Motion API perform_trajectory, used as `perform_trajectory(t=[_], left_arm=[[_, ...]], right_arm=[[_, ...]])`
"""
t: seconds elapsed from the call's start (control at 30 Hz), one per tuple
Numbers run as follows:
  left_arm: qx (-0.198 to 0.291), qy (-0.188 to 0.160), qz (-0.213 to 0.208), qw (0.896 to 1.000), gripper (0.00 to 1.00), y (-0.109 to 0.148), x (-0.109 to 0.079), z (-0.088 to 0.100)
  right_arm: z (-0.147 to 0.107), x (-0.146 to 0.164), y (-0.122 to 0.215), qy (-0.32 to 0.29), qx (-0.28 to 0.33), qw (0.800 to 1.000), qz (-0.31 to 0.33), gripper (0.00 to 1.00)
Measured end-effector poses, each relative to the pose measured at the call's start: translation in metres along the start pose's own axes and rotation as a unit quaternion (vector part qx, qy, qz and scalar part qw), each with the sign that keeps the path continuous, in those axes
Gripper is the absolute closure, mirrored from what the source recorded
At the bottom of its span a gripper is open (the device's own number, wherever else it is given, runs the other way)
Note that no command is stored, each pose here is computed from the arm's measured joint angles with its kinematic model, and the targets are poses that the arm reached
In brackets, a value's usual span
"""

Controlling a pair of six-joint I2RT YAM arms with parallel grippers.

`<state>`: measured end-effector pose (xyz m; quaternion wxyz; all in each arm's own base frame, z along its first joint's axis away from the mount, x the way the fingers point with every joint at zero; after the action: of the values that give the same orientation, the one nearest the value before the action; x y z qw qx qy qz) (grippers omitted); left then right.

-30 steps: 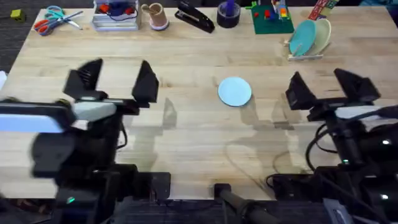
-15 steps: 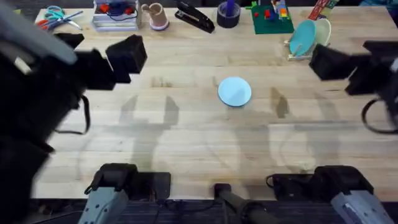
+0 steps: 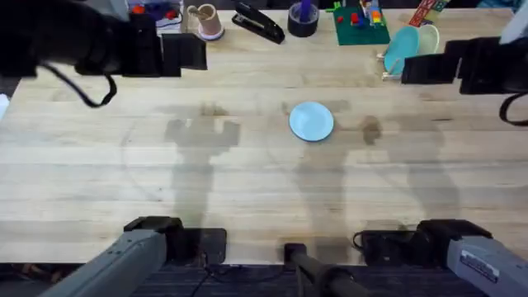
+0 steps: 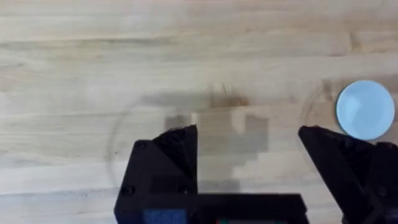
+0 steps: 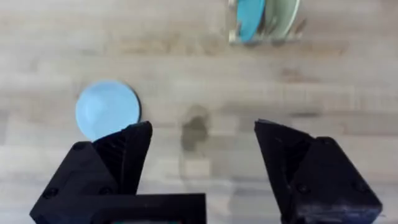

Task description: Pick up the plates from the table one by one and place each into a slot on the dish rack.

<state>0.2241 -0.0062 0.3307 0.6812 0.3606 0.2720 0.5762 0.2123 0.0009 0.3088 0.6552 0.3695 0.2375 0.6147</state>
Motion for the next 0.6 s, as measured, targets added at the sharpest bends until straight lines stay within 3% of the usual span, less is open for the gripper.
perform_trajectory(t=[0.23,0.6], left_arm=[[0.067,0.006,-0.019,0.998,0.009,-0.026,0.002,0.004],[0.069,0.007,-0.029,0.997,0.008,-0.029,0.001,0.005]], right_arm=[[-0.006,-0.002,-0.020,-0.003,0.088,0.996,-0.017,0.007],[-0.007,-0.002,-0.023,-0.003,0.101,0.995,-0.019,0.007]])
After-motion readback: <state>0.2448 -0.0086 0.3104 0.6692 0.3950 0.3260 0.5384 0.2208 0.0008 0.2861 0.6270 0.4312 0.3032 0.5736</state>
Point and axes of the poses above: each hand's point on the last joint's axis, 136 mm out from that joint toward the fingers, its own y axis back along the fingers, its own x axis along the line the jaws close on, z = x × y, the point moved 10 cm from there along y, back along the fingers, and after that the axes turned 11 degrees about -y, right-handed, at the moved point
